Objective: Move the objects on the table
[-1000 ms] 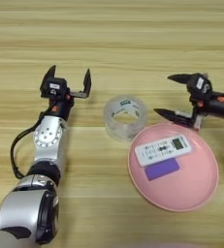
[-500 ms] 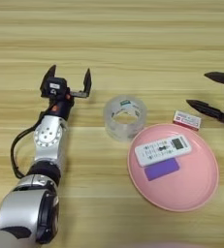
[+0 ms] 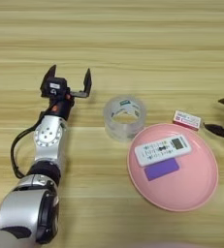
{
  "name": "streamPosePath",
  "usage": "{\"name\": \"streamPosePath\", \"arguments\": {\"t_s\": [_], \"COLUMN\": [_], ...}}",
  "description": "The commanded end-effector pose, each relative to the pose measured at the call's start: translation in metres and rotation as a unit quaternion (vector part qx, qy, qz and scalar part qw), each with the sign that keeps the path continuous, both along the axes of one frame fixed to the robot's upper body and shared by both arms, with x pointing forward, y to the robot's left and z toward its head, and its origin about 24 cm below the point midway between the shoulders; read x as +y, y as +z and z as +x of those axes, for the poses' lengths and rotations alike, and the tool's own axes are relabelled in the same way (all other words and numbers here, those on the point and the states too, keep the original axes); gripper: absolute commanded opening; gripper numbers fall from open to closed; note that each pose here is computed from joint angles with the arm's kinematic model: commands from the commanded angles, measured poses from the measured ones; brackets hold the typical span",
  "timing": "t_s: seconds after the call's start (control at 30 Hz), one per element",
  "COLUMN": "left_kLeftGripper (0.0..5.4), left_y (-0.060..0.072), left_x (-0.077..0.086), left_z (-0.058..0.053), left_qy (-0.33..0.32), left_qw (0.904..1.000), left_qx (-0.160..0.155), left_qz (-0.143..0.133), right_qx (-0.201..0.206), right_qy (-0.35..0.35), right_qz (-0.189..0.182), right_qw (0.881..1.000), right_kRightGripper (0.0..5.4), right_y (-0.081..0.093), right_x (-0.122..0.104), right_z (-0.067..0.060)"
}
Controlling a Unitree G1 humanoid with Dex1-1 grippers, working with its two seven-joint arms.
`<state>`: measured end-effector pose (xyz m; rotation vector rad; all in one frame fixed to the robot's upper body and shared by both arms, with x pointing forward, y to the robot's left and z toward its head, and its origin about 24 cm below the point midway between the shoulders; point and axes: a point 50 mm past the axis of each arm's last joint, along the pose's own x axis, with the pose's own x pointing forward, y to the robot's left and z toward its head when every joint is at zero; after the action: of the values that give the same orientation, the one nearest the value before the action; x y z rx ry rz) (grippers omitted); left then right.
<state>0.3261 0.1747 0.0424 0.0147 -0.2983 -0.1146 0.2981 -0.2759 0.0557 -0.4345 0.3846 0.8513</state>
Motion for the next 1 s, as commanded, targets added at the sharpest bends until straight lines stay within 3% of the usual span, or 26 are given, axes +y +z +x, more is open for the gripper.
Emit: {"name": "streamPosePath", "arguments": {"t_s": [0.03, 0.7, 1.0], "left_kLeftGripper": [5.4, 5.4, 5.4], "left_y": [0.002, 0.001, 0.001], "left_x": [0.001, 0.001, 0.001], "left_z": [0.003, 0.002, 0.001], "left_qy": [-0.001, -0.002, -0.003], "left_qw": [1.0, 1.0, 1.0], "left_qx": [0.001, 0.002, 0.003], "left_qz": [-0.002, -0.001, -0.001], "right_qx": [-0.004, 0.033, 0.038], "right_qy": [0.01, 0.038, 0.028], "right_qz": [-0.008, 0.001, 0.008], "right_qw": [1.0, 0.999, 0.999], "right_kRightGripper": [5.34, 5.34, 5.34], "right_y": [0.003, -0.019, -0.025], "right_x": [0.001, 0.02, 0.031], "right_z": [0.005, 0.005, 0.012]}}
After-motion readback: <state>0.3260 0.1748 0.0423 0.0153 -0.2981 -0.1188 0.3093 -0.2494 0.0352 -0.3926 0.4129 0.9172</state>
